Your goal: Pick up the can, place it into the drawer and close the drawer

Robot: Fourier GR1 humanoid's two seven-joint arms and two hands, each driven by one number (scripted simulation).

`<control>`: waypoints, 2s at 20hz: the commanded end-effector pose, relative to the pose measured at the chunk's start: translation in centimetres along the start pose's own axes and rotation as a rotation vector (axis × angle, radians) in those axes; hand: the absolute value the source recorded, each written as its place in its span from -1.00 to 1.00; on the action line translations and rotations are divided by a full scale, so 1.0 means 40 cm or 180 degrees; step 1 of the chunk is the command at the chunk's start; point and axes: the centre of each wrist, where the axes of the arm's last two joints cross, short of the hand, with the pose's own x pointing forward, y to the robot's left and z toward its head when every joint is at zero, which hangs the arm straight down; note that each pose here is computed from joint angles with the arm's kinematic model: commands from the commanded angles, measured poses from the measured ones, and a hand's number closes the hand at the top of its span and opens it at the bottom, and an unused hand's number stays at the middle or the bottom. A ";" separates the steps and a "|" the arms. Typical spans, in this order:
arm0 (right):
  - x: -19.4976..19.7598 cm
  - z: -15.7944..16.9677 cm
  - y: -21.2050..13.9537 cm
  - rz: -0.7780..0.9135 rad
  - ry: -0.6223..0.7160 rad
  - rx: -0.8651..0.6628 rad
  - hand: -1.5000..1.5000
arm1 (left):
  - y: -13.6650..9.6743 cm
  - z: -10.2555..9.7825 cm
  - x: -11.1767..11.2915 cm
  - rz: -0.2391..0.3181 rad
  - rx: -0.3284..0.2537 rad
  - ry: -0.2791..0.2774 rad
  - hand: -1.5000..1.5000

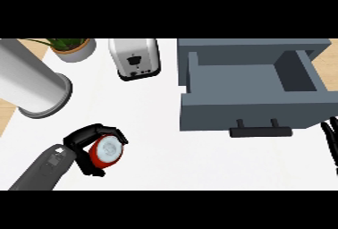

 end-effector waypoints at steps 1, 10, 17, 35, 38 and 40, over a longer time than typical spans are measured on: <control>0.023 -0.022 0.001 0.0002 -0.0100 0.0056 -1.00 | -0.036 0.002 -0.027 0.0645 -0.0375 -0.0297 1.00; 0.023 0.019 -0.021 0.0011 -0.0061 -0.0177 -1.00 | -0.048 0.094 -0.081 0.0797 0.2443 -0.0080 1.00; 0.047 0.049 -0.004 0.0007 -0.0008 -0.0138 -1.00 | -0.023 -0.047 -0.006 0.0860 0.3545 -0.0211 1.00; 0.002 0.063 -0.046 0.0033 -0.0012 -0.0116 -1.00 | -0.043 -0.305 0.488 0.0406 0.3042 -0.0490 1.00; 0.067 0.030 -0.038 0.0040 -0.0028 -0.0164 -1.00 | -0.055 -0.346 0.549 0.0389 0.2937 -0.0517 1.00; 0.042 0.024 0.005 -0.0012 -0.0110 -0.0178 -1.00 | -0.033 -0.361 0.591 0.0277 0.2892 -0.0526 1.00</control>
